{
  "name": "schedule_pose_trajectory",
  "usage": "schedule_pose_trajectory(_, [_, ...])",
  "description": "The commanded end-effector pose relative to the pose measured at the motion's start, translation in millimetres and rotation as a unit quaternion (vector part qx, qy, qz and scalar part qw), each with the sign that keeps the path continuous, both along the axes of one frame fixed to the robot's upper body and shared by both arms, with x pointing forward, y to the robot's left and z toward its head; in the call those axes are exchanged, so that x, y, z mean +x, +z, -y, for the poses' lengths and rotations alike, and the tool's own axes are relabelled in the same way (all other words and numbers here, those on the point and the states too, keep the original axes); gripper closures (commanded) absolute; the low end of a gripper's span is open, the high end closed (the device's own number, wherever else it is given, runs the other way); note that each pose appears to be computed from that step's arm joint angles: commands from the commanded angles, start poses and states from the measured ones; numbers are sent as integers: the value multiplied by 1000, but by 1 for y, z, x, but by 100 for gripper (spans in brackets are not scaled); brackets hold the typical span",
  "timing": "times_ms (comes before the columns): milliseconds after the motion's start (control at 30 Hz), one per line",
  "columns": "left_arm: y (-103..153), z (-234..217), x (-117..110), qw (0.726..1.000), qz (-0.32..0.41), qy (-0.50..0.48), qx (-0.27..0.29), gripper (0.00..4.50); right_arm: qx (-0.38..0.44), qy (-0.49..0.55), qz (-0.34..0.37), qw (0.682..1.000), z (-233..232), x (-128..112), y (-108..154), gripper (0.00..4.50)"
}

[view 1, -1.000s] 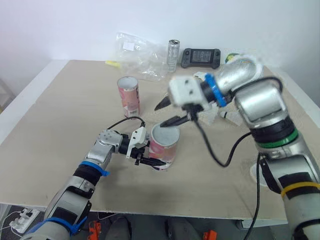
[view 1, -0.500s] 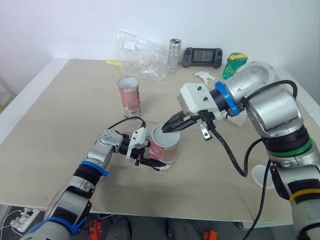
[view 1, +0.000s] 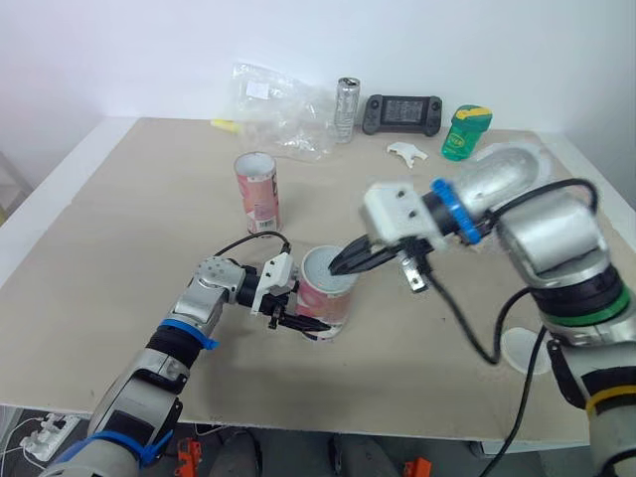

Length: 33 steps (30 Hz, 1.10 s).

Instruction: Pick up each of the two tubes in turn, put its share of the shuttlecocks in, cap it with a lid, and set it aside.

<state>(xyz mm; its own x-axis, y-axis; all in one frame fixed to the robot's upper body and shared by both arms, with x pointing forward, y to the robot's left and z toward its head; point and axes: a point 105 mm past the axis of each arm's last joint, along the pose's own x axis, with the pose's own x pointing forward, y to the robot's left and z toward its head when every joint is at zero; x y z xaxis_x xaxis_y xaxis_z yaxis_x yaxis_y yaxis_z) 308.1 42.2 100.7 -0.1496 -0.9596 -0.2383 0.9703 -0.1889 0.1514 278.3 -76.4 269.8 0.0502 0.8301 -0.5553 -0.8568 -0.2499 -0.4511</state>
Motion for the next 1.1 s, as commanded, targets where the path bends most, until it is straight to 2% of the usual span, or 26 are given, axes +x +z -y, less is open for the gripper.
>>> schedule_pose_trajectory(33, [-28, -11, -3, 998, -36, 20, 51, 207, 80, -27, 8, 996, 15, -2, 32, 440])
schedule_pose_trajectory(100, [-25, -9, -4, 998, -31, 15, 45, 207, 106, -56, -11, 993, 26, -1, 34, 440])
schedule_pose_trajectory(200, [-20, -7, -4, 999, -19, 14, 33, 207, 85, -113, -39, 989, 46, -1, 8, 355])
schedule_pose_trajectory(333, [-16, -5, -2, 1000, -6, 21, 21, 207, 101, -150, -62, 982, 55, -6, -12, 160])
schedule_pose_trajectory(433, [-8, -5, -6, 1000, -23, 3, -2, 111, 131, -203, -41, 970, 60, 1, -18, 26])
schedule_pose_trajectory(467, [-5, -5, -6, 1000, -25, 1, -10, 65, 140, -209, -49, 967, 61, 1, -20, 0])
schedule_pose_trajectory(500, [-3, -5, -8, 999, -34, -7, -13, 11, 138, -220, -51, 964, 64, 0, -26, 0])
schedule_pose_trajectory(533, [-2, -5, -8, 999, -33, -9, -16, 4, 137, -223, -61, 963, 64, -2, -30, 0])
schedule_pose_trajectory(667, [0, -8, -9, 999, -39, -9, -17, 4, 125, -235, -73, 961, 67, -8, -47, 0])
schedule_pose_trajectory(767, [4, -14, -1, 1000, -4, 23, -20, 4, 106, -244, -82, 961, 70, -9, -62, 0])
schedule_pose_trajectory(900, [6, -31, -10, 1000, 4, 9, -8, 4, 103, -249, -82, 960, 74, -9, -67, 0])
schedule_pose_trajectory(1100, [12, -79, -21, 999, 18, 50, 11, 4, 107, -236, -86, 962, 67, -17, -84, 0])
